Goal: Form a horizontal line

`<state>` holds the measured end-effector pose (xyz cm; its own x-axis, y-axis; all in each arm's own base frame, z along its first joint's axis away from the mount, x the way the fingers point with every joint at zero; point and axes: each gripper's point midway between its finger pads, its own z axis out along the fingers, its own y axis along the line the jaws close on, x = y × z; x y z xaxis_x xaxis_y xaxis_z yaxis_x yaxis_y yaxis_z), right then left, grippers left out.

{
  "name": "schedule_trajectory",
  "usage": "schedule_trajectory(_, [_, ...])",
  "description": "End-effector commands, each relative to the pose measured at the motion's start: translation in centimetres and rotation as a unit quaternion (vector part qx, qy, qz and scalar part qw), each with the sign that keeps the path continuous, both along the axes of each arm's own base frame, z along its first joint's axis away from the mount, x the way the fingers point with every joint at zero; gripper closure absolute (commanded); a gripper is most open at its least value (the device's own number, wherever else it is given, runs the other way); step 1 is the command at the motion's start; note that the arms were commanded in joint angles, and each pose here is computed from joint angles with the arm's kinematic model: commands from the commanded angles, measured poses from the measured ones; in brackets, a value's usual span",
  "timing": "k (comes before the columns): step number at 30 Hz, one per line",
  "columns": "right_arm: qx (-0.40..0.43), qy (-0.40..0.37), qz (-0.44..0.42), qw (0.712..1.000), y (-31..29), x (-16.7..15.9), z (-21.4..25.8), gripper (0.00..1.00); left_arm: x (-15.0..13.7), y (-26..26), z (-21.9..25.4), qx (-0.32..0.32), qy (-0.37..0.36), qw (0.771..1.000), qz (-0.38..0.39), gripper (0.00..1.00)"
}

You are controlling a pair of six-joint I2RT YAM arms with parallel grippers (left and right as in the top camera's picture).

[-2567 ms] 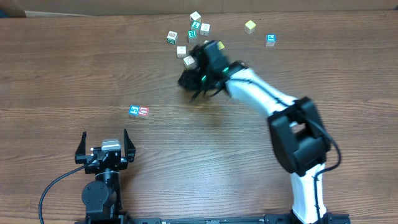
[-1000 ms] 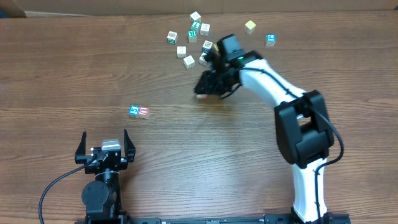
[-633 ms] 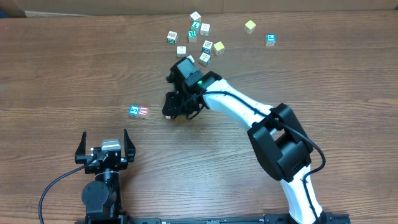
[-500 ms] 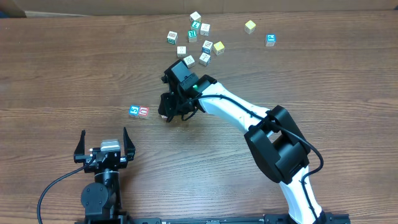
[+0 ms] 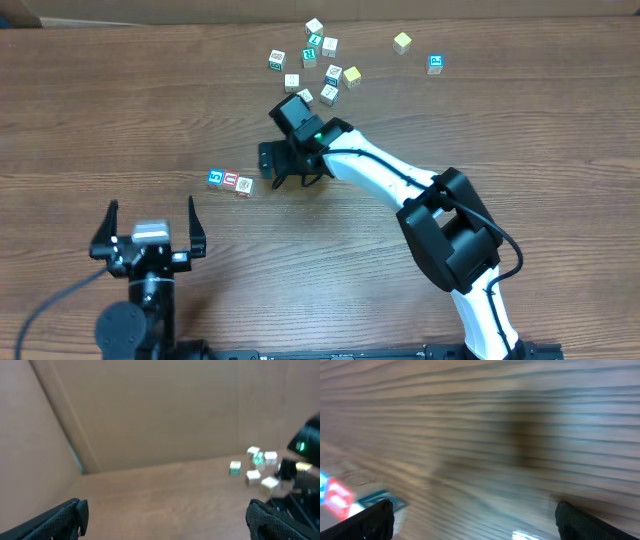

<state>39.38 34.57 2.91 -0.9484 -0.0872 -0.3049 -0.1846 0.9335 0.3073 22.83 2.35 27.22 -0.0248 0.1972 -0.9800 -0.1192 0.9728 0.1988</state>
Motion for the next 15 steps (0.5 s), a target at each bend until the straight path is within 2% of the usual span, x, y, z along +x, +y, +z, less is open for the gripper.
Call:
schedule_trajectory(1, [0.003, -0.032, -0.08, 0.996, -4.7, 3.3, 4.8, 0.0, 2.4, -2.5, 4.1, -0.015, 0.021, 0.997, -0.073, 0.0])
schedule_trajectory(3, [0.002, -0.014, -0.126, 0.992, -7.6, 4.1, 5.2, 0.0, 4.0, -3.1, 5.2, -0.018, 0.042, 0.995, -0.092, 0.0])
schedule_trajectory(6, [0.016, 0.034, -0.166, 0.985, -12.0, 4.6, 5.3, 0.0, 9.1, -4.2, 7.3, -0.033, 0.119, 0.984, -0.13, 0.0])
schedule_trajectory(9, [0.021, 0.069, -0.194, 0.978, -15.0, 4.6, 4.9, 0.0, 12.6, -6.0, 8.4, -0.052, 0.172, 0.966, -0.184, 0.0])
schedule_trajectory(12, [0.022, 0.094, -0.224, 0.97, -18.0, 4.7, 4.6, 0.0, 15.2, -8.7, 9.4, -0.08, 0.209, 0.938, -0.266, 0.01])
schedule_trajectory(15, [0.019, 0.108, -0.255, 0.961, -21.0, 4.9, 4.4, 0.0, 17.9, -12.2, 8.2, -0.124, 0.24, 0.886, -0.377, 0.0])
